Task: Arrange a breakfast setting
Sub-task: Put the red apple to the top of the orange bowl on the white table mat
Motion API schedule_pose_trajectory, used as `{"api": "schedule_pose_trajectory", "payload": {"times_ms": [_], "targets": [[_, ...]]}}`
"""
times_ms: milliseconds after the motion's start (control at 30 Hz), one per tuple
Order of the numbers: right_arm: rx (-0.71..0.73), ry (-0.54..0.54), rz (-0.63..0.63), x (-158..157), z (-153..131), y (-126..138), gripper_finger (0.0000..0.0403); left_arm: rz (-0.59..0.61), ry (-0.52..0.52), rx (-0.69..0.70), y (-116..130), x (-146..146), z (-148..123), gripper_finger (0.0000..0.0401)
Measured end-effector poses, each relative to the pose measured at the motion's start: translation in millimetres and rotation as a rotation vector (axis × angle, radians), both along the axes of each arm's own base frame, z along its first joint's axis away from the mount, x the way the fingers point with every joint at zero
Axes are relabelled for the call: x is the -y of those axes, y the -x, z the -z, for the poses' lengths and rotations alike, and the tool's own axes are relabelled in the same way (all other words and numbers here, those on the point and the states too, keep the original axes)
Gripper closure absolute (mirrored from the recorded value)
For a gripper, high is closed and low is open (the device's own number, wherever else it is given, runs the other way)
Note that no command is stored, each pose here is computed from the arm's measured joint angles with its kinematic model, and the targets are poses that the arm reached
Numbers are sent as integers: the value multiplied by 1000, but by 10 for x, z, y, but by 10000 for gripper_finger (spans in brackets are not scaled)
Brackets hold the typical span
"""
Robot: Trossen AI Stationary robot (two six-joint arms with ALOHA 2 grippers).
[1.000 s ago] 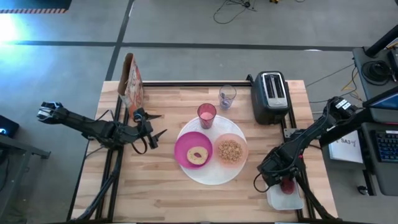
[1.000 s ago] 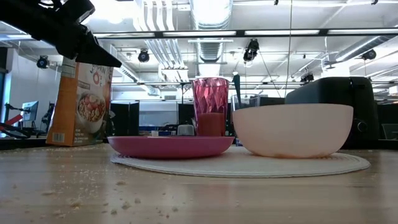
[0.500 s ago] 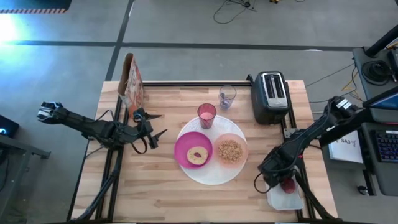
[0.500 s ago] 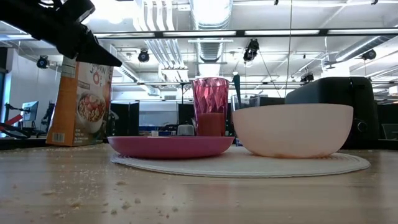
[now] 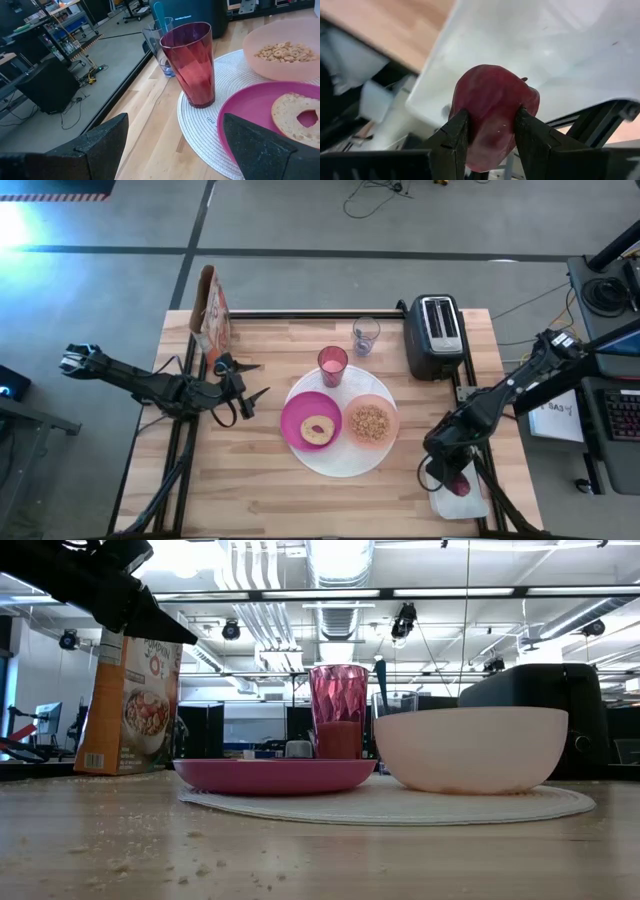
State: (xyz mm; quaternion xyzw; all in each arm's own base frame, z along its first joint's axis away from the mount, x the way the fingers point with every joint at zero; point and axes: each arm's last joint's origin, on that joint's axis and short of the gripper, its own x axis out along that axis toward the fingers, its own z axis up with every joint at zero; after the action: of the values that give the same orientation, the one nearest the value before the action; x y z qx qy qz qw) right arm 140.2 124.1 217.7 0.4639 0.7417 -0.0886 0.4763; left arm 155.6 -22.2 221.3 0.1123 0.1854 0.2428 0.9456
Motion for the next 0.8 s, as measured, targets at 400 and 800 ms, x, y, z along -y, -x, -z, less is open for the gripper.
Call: {"api": "schedule_pose_trajectory", "payload": {"times_ms": [400,800], "targets": [[617,337,213,252,-493,33,285,-3,13,8,-1,1,-1,95],[1065,1129,6,294,-555,-238,284,-5,20,15,-2,1,-3,95]]}}
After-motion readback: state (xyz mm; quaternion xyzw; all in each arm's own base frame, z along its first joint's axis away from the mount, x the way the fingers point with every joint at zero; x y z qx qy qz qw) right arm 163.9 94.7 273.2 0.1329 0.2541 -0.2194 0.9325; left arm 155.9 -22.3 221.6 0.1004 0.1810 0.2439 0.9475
